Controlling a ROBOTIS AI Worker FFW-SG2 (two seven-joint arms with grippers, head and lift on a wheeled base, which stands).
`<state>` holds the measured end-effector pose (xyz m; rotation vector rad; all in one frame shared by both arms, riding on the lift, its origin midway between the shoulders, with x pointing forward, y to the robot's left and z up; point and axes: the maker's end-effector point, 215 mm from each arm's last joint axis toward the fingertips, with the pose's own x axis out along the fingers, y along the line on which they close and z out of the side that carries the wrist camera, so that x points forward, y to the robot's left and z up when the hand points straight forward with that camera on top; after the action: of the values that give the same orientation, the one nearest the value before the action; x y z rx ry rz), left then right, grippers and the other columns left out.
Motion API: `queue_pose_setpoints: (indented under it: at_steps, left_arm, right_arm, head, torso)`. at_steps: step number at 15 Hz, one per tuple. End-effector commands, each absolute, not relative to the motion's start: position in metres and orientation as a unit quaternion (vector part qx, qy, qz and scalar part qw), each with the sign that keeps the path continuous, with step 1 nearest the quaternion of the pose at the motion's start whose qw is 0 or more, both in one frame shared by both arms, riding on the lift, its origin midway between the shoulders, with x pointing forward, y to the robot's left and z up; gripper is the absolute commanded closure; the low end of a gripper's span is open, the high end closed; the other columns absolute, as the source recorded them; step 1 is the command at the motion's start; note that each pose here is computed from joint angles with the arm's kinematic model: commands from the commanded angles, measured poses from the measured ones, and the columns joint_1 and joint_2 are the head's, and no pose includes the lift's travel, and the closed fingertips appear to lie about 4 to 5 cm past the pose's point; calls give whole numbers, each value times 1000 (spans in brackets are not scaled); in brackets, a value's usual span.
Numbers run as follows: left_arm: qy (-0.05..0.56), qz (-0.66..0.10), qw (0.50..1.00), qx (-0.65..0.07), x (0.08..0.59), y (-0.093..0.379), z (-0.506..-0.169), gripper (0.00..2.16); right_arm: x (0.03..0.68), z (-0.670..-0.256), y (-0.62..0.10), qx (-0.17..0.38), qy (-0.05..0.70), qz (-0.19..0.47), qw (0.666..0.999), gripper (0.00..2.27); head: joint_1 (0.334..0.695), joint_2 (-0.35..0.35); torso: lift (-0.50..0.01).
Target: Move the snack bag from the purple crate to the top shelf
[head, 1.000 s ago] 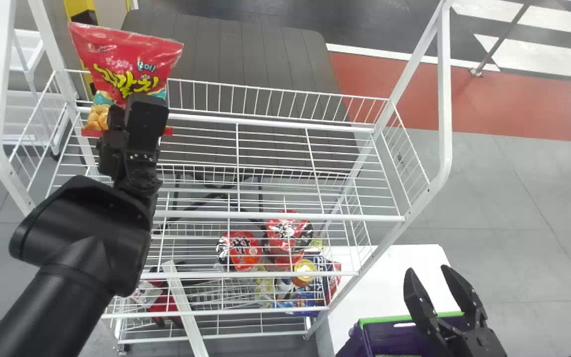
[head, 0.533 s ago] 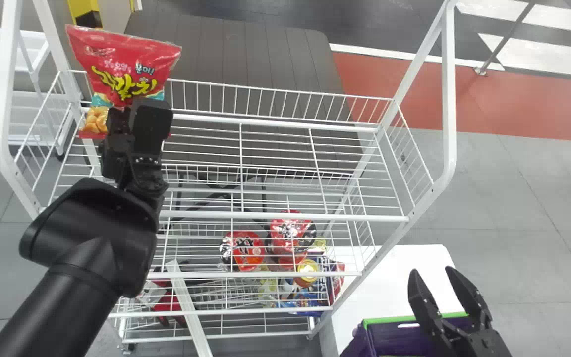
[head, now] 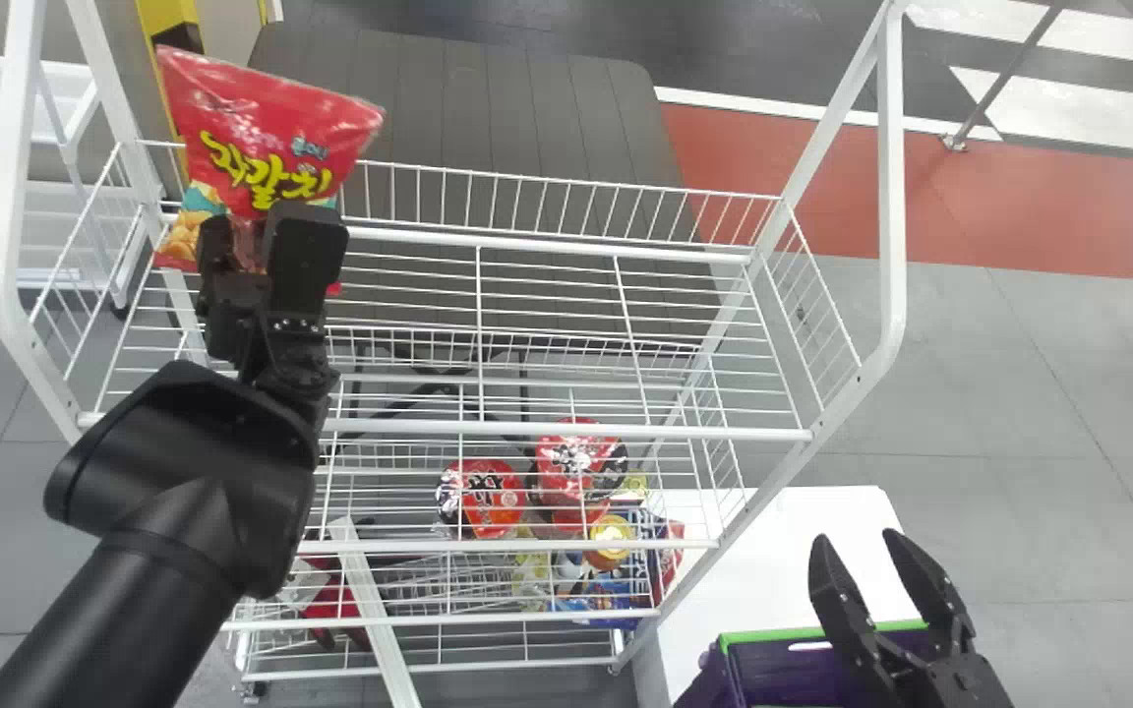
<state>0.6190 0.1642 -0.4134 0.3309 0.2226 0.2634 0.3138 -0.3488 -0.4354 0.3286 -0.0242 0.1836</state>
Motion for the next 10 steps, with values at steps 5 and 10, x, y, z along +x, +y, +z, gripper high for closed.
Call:
queue_pose_setpoints:
  at_steps: [5, 10]
  left_arm:
    - [109, 137, 971, 163, 617, 164, -412, 107]
    - [107, 136, 971, 166, 606, 157, -415, 103]
  right_arm:
    - [314, -436, -349, 166, -13, 92, 982, 130]
    - [314, -437, -350, 166, -12, 90, 982, 130]
  head:
    - [695, -217]
    - [695, -217]
  torso:
    - [1]
    - [1]
